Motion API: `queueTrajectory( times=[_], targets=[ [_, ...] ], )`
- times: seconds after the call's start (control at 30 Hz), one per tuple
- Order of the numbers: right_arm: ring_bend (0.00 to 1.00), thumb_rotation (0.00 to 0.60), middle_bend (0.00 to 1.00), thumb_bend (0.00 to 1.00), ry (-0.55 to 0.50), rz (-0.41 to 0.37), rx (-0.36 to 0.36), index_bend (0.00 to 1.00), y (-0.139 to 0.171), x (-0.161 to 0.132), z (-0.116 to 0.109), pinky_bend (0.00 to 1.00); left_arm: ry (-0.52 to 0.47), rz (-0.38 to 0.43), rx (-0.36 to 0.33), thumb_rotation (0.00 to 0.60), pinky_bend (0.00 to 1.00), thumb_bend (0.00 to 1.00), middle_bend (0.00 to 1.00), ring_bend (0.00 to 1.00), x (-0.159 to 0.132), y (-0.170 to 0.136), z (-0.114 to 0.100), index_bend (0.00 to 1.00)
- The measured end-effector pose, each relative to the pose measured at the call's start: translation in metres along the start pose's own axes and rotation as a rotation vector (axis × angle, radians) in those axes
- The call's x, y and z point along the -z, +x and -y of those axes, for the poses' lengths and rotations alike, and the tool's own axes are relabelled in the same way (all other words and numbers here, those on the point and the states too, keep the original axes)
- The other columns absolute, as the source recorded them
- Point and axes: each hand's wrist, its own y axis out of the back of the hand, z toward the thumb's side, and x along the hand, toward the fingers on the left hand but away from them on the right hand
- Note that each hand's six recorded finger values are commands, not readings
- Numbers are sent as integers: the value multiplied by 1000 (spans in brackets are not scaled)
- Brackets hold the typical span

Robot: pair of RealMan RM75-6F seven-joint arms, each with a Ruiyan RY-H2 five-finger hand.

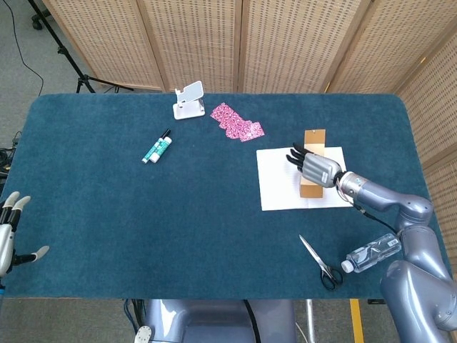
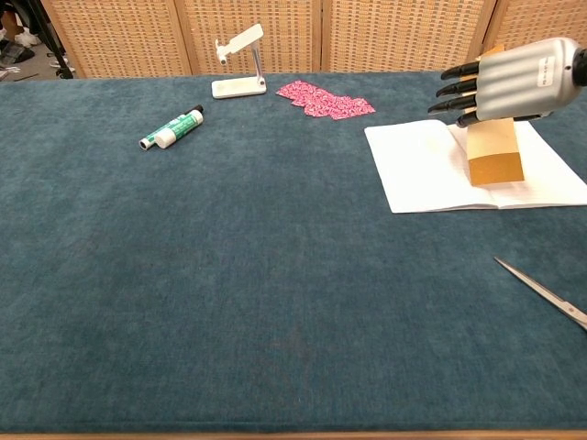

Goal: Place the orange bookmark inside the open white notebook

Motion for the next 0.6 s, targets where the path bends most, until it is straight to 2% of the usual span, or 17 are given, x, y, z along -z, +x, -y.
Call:
queueTrajectory(
  times=[0.27, 0.47, 0.6],
  targets=[
    [0, 600, 0, 516, 20, -14, 19, 142, 4, -3, -2, 45, -2, 7, 1, 600, 0, 0, 0, 0, -2, -1, 0, 0],
    [0, 600, 0, 502, 48, -7, -16, 58, 8, 2, 7, 45, -6, 11, -2, 600, 0, 0, 0, 0, -2, -3, -1, 0],
    [0, 600, 0, 466, 37, 4, -48, 41, 14, 5, 16, 45, -8, 17, -3, 600, 0, 0, 0, 0, -2, -4, -1, 0]
  ],
)
